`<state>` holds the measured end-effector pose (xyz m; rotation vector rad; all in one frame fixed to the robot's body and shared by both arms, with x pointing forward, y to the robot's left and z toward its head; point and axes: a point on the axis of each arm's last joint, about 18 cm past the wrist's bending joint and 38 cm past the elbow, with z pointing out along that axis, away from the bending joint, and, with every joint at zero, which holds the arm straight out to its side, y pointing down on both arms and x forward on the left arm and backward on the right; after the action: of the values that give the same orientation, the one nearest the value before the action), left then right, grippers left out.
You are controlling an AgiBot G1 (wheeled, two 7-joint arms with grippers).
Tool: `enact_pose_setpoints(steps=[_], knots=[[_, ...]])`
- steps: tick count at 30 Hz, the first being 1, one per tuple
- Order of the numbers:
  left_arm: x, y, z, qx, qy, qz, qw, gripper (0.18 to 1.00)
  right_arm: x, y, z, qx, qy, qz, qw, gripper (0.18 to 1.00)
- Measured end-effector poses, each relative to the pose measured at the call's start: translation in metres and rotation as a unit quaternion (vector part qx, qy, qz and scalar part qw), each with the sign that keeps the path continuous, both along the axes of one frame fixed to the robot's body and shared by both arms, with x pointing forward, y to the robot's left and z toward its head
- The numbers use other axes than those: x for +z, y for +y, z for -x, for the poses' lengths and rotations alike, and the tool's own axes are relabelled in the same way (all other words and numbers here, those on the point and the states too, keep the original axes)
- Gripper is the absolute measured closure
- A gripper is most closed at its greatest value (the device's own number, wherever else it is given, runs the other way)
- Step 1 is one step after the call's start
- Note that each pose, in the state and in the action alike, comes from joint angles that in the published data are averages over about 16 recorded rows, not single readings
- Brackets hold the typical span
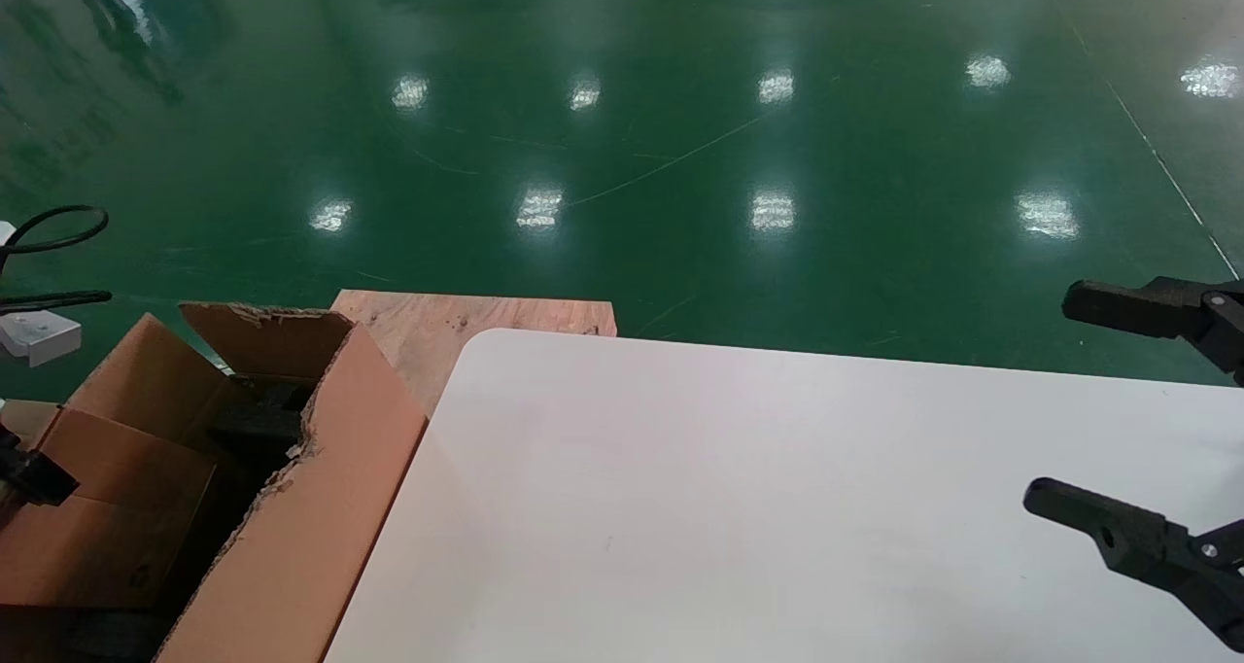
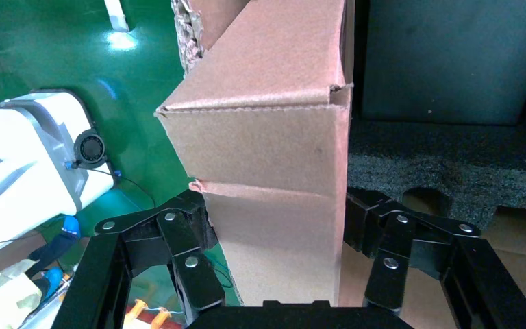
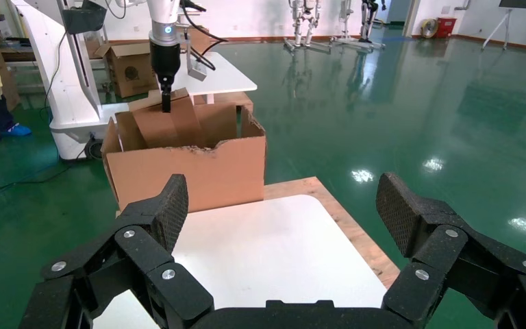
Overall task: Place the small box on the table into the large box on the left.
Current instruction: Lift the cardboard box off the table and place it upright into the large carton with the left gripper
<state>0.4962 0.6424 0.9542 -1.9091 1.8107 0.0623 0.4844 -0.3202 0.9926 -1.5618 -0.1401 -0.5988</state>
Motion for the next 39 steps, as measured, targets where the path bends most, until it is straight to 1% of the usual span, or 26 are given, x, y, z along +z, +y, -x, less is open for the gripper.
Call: enact_pose_setpoints(steps=[13,19,25,31,39], knots=[[-0.0060,0.0020,0.0036,0.011,0.002,0.008,0.9999,0.891,0.0000,-0.0001,0.0000,0.000,0.000,0.000,1.000,0.178],[-0.0065,0.0025,0.0042,0.013,0.002,0.008,0.9999,0.871,0.0000,-0.0001,-0.0001,0.000,0.000,0.000,1.000,0.178],[-0.0061,0.0020,0.0038,0.011,0.002,0.008,0.9999,0.819,0.0000,-0.0001,0.0000,0.000,0.000,0.000,1.000,0.178],[-0.0057,0.0017,0.0034,0.010,0.002,0.008,0.9999,0.733,0.0000,-0.0001,0.0000,0.000,0.000,0.000,1.000,0.178],[-0.0033,0.0000,0.0009,0.004,-0.001,0.007,1.0000,0.563,0.0000,-0.0001,0.0000,0.000,0.000,0.000,1.000,0.178]])
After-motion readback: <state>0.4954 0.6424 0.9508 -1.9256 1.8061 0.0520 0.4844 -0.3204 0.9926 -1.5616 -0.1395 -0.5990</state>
